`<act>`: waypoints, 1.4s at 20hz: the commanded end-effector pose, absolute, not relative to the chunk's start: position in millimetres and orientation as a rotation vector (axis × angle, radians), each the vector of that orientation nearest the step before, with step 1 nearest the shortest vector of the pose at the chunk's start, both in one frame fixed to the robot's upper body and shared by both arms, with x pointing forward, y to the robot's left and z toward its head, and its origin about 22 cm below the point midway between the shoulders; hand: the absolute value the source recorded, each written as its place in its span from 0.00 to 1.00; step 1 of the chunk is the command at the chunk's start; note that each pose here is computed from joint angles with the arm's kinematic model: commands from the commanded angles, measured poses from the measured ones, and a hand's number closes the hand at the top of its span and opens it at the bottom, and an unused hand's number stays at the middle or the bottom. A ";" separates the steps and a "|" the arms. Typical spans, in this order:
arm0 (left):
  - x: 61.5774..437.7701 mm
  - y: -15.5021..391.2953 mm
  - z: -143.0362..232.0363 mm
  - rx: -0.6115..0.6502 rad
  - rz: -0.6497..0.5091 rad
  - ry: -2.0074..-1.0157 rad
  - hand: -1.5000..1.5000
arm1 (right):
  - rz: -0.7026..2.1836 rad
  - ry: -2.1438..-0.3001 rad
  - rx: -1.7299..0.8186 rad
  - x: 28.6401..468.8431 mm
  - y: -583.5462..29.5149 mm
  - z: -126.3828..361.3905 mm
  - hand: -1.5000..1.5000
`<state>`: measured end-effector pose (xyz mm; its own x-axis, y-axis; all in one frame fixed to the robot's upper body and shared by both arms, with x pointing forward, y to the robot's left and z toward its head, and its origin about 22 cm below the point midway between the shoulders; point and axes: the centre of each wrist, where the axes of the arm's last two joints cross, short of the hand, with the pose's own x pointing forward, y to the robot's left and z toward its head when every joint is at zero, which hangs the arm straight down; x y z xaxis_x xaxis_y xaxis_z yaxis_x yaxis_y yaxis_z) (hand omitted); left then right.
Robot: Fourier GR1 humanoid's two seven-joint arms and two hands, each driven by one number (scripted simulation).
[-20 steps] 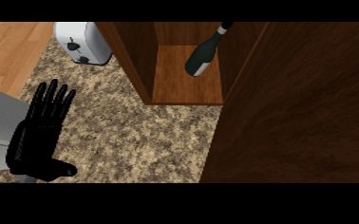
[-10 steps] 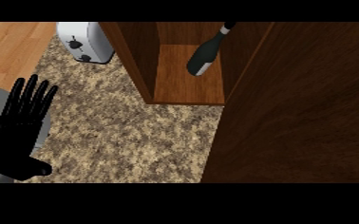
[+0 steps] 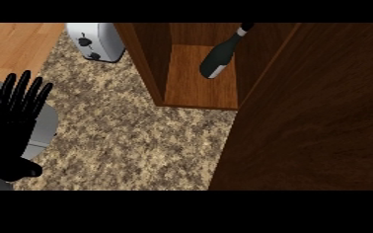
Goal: Pick up the wine, place it into the cabinet and close the cabinet
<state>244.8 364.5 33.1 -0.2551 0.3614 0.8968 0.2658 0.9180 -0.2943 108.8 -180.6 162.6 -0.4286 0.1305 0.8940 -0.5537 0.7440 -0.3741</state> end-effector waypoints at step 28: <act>231.2 397.9 20.7 -0.405 0.114 -1.826 0.00 | 0.483 -1.712 0.566 296.1 6.1 229.0 1.00</act>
<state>237.2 399.8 29.4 -0.2481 0.3432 0.9059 0.2302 0.9293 -0.2890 278.2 6.6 232.5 -0.2194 -0.0853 0.9719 -0.6185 0.7826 -0.0709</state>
